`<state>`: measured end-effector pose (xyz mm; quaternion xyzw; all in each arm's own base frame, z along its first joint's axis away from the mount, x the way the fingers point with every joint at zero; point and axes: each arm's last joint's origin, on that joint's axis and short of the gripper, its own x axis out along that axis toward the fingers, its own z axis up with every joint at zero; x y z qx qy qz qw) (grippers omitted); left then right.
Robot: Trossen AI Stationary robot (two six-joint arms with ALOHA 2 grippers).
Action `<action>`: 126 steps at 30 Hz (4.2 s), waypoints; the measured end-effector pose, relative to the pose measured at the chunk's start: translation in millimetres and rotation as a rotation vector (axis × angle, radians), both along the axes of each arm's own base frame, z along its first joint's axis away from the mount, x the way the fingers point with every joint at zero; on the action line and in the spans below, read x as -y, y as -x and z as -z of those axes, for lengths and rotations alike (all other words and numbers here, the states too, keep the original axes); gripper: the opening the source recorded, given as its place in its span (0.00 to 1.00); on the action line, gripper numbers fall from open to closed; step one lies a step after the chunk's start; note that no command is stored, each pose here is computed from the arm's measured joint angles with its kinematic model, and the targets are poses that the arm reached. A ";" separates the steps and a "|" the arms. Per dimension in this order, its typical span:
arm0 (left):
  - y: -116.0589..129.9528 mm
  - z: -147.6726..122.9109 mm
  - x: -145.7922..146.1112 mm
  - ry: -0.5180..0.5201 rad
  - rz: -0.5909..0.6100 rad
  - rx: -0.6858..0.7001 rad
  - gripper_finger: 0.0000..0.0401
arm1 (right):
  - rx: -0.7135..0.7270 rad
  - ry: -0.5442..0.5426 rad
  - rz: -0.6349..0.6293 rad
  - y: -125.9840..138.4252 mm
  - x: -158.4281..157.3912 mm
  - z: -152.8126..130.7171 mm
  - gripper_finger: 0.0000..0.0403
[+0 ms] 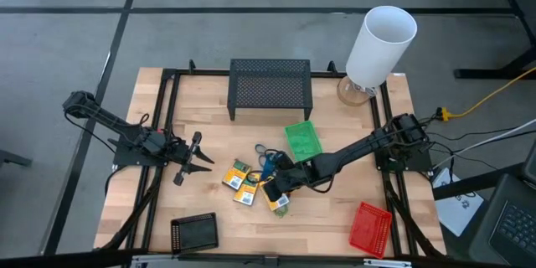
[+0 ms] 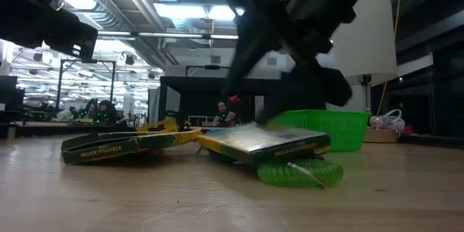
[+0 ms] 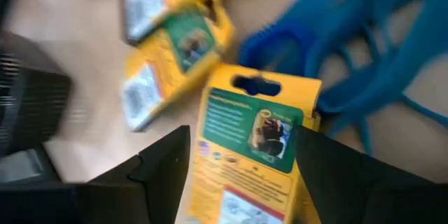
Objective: Pick & Place Office Desk Supplies
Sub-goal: Put the crayon box into the red basket
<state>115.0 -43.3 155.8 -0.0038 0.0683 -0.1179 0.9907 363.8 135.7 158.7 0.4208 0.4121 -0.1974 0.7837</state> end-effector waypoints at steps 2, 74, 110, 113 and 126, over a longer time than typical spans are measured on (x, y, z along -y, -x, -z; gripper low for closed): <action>0.0 0.4 0.0 0.002 -0.001 -0.005 0.28 | -0.010 -0.012 -0.007 0.9 -0.1 -0.4 0.63; 0.9 5.8 -0.6 0.046 -0.019 -0.074 0.28 | 0.098 0.019 -0.035 -23.6 16.2 -55.5 0.08; 0.8 4.9 -0.3 0.033 -0.009 -0.062 0.28 | -0.309 0.034 0.484 93.2 -75.9 -148.1 0.08; 0.7 4.4 -0.3 0.028 -0.007 -0.055 0.28 | -0.418 -0.010 0.537 114.5 -90.9 -146.7 0.08; 0.7 4.4 -0.3 0.009 -0.002 -0.050 0.28 | -0.689 -0.076 0.487 133.4 -100.2 -146.1 0.08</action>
